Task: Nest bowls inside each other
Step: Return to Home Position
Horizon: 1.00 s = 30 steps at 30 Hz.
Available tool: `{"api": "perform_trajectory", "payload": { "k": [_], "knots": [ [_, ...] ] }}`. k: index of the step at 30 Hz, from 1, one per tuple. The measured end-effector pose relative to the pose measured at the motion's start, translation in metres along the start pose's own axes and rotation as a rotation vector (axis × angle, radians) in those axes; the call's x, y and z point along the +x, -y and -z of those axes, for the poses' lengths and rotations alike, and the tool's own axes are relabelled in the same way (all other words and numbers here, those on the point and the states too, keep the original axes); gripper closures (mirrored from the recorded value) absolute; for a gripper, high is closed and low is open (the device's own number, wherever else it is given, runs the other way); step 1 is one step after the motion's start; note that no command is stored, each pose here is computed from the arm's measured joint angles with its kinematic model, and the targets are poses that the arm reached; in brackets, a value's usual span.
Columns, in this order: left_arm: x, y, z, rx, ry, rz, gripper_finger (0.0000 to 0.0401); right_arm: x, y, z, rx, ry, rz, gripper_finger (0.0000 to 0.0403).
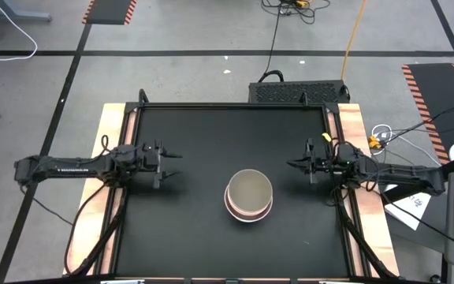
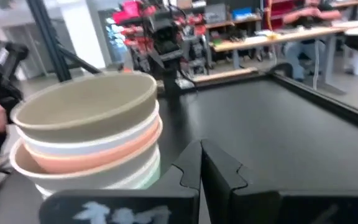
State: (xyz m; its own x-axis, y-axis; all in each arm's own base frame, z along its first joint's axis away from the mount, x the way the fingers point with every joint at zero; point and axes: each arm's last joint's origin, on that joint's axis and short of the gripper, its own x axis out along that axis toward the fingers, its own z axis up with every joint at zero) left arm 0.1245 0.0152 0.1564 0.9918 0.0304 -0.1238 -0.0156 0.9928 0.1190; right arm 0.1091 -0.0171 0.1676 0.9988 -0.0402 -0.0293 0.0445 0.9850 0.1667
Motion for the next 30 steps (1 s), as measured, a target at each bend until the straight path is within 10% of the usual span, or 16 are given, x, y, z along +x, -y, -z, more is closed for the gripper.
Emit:
{"api": "perform_trajectory", "payload": {
  "k": [30],
  "knots": [
    [-0.009,-0.030,0.016,-0.091,-0.120,-0.121,0.0133,0.004,0.011,0.005,-0.021,-0.069,-0.016,0.0403]
  ]
}}
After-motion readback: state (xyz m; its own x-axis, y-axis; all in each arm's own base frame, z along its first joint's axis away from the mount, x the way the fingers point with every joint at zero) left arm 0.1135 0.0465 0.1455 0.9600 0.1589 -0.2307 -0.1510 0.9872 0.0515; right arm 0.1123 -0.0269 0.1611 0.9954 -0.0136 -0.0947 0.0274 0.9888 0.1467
